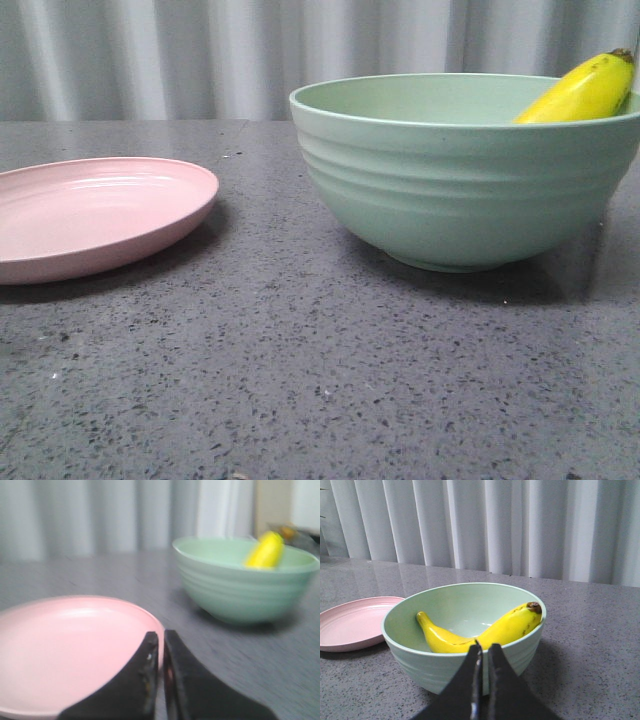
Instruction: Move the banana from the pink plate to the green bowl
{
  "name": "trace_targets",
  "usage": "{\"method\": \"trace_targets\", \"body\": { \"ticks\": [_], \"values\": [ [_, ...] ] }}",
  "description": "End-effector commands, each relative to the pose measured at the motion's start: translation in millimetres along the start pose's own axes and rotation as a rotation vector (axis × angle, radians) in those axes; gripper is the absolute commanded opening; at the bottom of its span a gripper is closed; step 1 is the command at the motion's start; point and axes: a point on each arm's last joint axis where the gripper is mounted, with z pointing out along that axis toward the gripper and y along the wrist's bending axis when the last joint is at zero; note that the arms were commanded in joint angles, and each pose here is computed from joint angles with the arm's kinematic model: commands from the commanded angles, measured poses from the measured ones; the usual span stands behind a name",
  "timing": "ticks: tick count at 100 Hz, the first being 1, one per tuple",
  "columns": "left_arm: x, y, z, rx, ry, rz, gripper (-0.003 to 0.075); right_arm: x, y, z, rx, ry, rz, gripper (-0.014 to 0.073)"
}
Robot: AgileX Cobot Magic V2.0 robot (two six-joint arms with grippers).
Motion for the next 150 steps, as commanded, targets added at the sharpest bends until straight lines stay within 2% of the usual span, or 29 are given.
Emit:
{"method": "trace_targets", "body": {
  "ticks": [1, 14, 26, 56, 74, 150],
  "values": [
    [-7.4, 7.2, -5.7, -0.084, -0.108, 0.043, -0.0020, -14.7, -0.9, -0.7, 0.014, -0.086, -0.014, -0.0065],
    [-13.1, 16.1, -15.9, -0.232, -0.169, 0.166, -0.0020, -14.7, -0.9, -0.7, 0.014, -0.086, -0.014, -0.0065],
    [-13.5, 22.7, -23.1, -0.356, -0.172, 0.209, -0.0020, -14.7, -0.9, -0.7, 0.014, -0.086, -0.014, -0.0065],
    [8.1, 28.2, -39.9, -0.528, 0.017, 0.179, -0.0020, -14.7, -0.9, -0.7, 0.014, -0.086, -0.014, -0.0065],
    [23.6, 30.0, -42.7, -0.558, 0.182, 0.131, -0.0020, -14.8, -0.9, -0.9, 0.014, -0.087, -0.014, -0.0065],
    [23.8, 30.1, -42.6, -0.558, 0.179, 0.132, -0.0020, -14.8, -0.9, -0.9, 0.014, -0.087, -0.014, -0.0065]
  ]
}}
